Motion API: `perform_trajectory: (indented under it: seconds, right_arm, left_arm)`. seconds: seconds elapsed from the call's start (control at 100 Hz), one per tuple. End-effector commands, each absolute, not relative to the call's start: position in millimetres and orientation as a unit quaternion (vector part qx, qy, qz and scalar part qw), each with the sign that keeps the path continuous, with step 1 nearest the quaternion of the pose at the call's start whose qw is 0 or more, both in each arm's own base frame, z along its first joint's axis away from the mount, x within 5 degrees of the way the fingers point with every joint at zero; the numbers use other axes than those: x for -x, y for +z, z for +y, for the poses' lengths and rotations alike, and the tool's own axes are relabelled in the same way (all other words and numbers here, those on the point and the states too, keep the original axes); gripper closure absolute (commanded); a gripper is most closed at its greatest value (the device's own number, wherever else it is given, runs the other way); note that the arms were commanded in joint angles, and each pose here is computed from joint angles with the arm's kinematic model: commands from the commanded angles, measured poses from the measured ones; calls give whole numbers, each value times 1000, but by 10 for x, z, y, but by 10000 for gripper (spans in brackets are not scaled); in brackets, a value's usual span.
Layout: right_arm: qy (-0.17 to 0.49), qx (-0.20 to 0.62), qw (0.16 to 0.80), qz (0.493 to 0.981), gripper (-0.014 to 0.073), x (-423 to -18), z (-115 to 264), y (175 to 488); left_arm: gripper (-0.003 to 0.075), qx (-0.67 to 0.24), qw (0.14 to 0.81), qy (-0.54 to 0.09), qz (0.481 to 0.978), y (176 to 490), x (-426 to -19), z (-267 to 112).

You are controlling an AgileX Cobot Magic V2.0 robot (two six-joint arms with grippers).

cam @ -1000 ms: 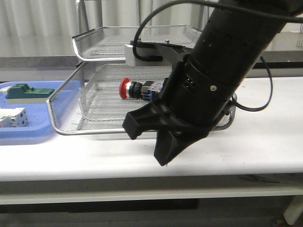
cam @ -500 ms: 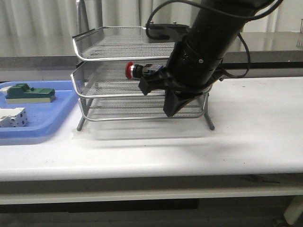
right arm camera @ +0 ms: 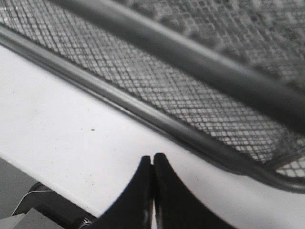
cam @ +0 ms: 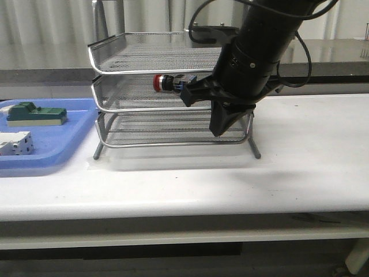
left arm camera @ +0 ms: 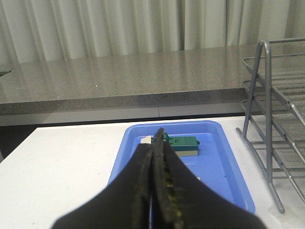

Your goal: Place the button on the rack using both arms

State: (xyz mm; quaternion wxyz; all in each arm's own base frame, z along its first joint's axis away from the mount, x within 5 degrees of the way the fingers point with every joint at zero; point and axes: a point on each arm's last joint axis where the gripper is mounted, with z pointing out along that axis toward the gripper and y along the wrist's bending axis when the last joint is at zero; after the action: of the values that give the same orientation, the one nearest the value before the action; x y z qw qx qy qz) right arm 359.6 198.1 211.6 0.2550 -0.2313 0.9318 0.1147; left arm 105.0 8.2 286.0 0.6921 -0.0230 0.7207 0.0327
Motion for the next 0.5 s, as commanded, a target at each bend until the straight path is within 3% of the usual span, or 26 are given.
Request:
perform_trajectory:
  seconds: [0.0,0.25,0.49]
  right_arm:
    - [127,233,311,913,661,-3562,1958,2535]
    - [125,223,355,899,661,-3416,1736,2978]
    - [98,181,392,897,659,-3187,1208,3207]
  left_arm:
    - [741,39,721,40,690,3008,-1049,111]
    - [741,39,721,40,690,3008,-1049,111]
    - [741,39,721,40,690,3008,-1049,111]
